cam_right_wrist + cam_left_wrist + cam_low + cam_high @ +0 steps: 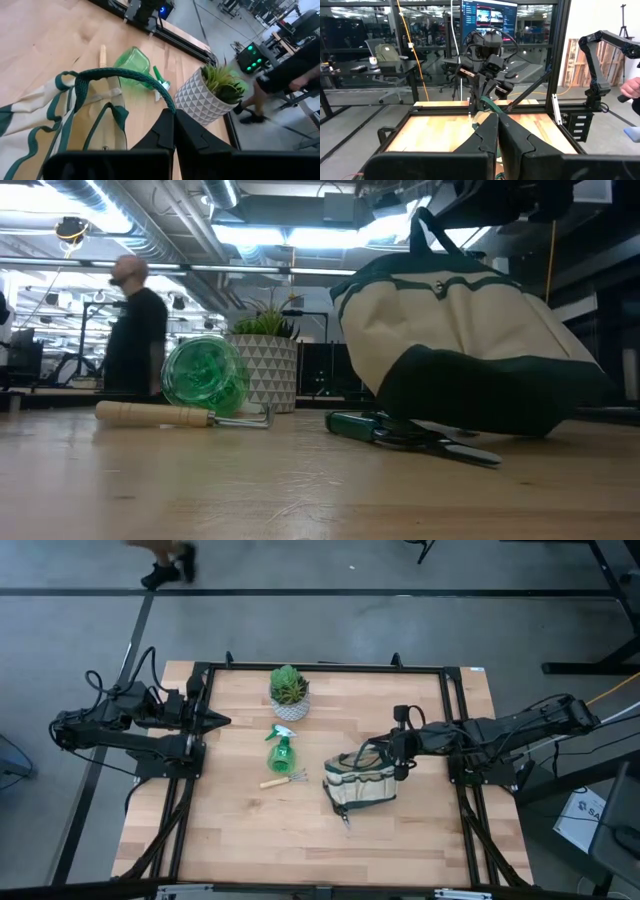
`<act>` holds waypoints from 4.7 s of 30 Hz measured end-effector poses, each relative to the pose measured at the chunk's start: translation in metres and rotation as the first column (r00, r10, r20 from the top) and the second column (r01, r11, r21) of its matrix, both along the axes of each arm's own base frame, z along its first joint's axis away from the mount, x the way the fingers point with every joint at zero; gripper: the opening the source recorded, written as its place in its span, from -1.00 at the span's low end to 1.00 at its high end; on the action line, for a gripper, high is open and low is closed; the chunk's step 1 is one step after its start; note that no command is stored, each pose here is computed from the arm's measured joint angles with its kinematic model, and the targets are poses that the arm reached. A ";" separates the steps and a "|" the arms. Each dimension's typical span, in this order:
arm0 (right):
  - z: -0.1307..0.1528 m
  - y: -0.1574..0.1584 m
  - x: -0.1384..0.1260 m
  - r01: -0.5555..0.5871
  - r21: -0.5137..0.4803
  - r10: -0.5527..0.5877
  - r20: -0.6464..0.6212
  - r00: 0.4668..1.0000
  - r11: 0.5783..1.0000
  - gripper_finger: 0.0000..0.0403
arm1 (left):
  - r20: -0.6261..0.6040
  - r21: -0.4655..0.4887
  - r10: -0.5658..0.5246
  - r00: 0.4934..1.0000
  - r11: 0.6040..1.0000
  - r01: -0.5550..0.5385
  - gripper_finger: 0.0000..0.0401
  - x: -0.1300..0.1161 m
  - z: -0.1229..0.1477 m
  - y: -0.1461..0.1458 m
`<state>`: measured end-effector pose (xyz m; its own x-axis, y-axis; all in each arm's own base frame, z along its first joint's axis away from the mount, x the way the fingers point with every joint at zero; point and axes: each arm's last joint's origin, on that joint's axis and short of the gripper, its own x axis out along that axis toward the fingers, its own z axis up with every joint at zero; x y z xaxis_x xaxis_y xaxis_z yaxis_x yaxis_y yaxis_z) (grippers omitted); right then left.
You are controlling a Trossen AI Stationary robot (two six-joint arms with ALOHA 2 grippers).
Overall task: Pick & Place Garden tools in Gardening bag
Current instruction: Prepare the white gardening bag
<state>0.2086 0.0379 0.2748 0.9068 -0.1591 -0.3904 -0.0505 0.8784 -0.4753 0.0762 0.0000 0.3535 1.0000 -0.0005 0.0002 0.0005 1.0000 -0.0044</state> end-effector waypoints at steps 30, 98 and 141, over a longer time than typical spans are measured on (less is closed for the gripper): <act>-0.013 0.004 0.007 0.007 0.093 -0.001 -0.070 0.998 0.996 -0.99 | -0.030 -0.073 0.122 0.992 0.990 -0.124 -0.97 0.088 -0.015 0.004; -0.004 0.072 0.009 -0.338 0.483 0.343 0.081 0.936 0.808 -0.54 | -0.438 -0.073 -0.377 0.816 0.920 0.385 -0.50 0.301 -0.104 -0.065; -0.006 0.046 -0.034 0.254 0.705 0.211 -0.501 0.839 0.662 -0.28 | -0.415 -0.012 -0.318 0.852 0.939 0.344 -0.49 0.298 -0.101 -0.088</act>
<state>0.1747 0.0837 0.2684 0.5332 0.3664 -0.7625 -0.0471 0.9128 0.4057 0.3747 -0.0878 0.2521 0.8524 -0.3180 -0.4151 0.3428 0.9393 -0.0158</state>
